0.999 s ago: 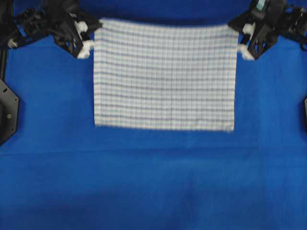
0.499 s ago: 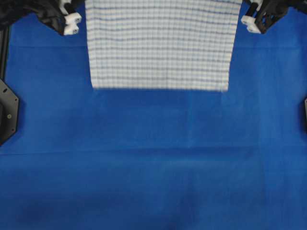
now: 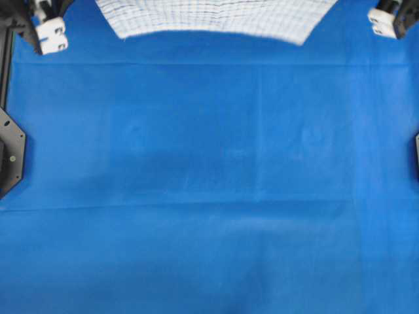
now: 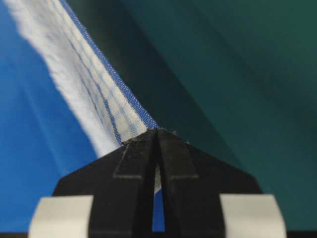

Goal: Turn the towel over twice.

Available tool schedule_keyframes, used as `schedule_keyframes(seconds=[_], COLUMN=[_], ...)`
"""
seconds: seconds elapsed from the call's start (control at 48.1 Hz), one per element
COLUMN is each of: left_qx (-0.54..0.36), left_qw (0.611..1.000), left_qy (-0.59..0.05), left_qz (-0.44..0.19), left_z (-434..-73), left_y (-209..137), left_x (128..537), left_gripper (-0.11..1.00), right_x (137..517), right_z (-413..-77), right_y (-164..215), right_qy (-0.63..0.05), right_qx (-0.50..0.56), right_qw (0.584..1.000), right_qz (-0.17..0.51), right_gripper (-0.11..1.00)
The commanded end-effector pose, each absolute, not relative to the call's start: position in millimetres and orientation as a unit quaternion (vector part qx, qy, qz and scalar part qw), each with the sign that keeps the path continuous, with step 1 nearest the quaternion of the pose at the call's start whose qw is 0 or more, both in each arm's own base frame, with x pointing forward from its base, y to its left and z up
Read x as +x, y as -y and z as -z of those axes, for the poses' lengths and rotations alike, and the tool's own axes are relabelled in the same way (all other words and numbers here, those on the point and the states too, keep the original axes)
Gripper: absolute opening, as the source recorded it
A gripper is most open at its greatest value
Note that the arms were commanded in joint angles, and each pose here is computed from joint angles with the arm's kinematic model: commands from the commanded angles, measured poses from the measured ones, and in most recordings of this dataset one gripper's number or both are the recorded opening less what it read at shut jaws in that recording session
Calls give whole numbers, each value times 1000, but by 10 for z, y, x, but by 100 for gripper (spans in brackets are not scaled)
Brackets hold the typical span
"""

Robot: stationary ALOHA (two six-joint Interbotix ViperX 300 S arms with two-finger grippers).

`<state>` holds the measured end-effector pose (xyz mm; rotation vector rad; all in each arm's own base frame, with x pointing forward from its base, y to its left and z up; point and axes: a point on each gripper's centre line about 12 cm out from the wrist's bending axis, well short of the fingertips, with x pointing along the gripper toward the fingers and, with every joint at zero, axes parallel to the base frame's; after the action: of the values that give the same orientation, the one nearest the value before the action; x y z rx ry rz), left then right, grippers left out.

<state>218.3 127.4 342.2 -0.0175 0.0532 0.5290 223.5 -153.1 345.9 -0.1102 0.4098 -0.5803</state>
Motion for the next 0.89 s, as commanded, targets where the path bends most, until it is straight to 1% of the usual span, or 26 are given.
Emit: schedule_keyframes(seconds=[0.0, 0.062, 0.187, 0.333, 0.499, 0.603, 0.707, 0.874], left_qx=[-7, -10, -17, -28, -29, -25, -19, -13], left_qw=[971, 975, 980, 981, 982, 983, 984, 984], left_qy=[-21, -31, -62, -110, -153, -166, -173, -176], left_qz=[-236, -219, -188, -158, -108, -69, -30, 15], left_z=[-3452, -3381, -3142, -2731, -2367, -2258, -2208, -2145], left_y=[-1138, -1050, -897, -729, -475, -295, -122, 85], left_x=[2207, 2227, 2259, 2226, 2171, 2161, 2168, 2210], left_gripper=[2, 2, 2, 2, 2, 2, 2, 2], right_x=[2219, 2232, 2303, 2414, 2496, 2534, 2553, 2566], right_z=[-3533, -3510, -3346, -2989, -2608, -2446, -2357, -2225], right_y=[1406, 1308, 1089, 836, 550, 372, 223, -20], right_qy=[-197, -208, -251, -304, -341, -349, -354, -368], right_qx=[-56, -52, -35, 3, 34, 50, 56, 56], right_qw=[941, 944, 945, 940, 933, 932, 931, 928], right_qz=[269, 252, 206, 154, 109, 85, 64, 27], right_gripper=[2, 2, 2, 2, 2, 2, 2, 2])
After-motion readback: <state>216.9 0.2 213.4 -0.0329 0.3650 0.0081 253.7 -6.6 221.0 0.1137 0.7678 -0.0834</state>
